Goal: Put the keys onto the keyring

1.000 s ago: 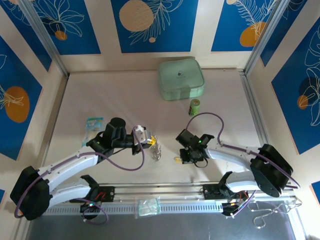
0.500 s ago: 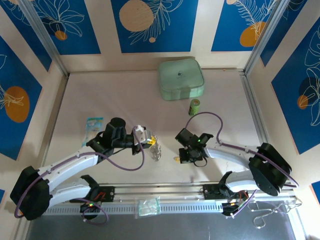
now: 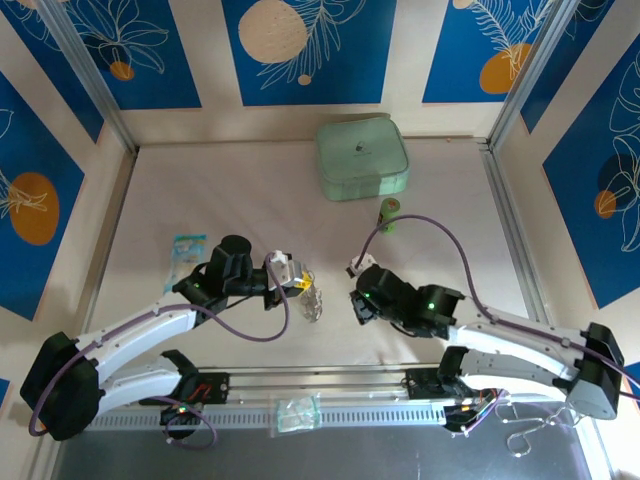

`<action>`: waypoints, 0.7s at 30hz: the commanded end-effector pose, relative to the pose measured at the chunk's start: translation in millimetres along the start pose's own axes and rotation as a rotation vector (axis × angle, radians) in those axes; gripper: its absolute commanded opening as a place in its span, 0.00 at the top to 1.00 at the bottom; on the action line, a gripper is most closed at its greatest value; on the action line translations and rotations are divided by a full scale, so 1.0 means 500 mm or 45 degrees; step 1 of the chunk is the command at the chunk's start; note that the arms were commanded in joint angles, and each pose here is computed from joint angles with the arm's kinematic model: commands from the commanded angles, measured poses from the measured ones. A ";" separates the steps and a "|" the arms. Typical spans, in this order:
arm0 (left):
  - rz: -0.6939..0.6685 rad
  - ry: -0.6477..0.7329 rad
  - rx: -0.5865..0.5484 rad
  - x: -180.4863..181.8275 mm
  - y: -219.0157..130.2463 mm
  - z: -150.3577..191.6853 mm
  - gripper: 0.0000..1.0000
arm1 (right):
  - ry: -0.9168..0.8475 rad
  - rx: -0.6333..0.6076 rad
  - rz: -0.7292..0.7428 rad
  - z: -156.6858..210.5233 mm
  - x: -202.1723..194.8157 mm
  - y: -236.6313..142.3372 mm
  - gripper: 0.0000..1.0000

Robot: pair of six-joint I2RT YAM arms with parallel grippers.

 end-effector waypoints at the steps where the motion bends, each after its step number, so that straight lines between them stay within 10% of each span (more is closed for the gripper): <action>1: 0.028 0.027 -0.019 -0.002 0.003 -0.022 1.00 | -0.251 -0.233 -0.186 -0.040 0.035 -0.022 1.00; 21: 0.063 -0.021 -0.029 -0.002 0.009 -0.030 1.00 | -0.295 -0.328 -0.525 -0.101 0.073 -0.047 1.00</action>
Point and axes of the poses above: each hand's point on the last joint's axis, 136 mm out from that joint toward the fingers, its own y axis out along the fingers, its own x axis along the line the jaws close on, z = x × y, the point moved 6 cm from there along -y, back along the fingers, and after that the axes turned 2 degrees about -y, right-handed, at the moved point
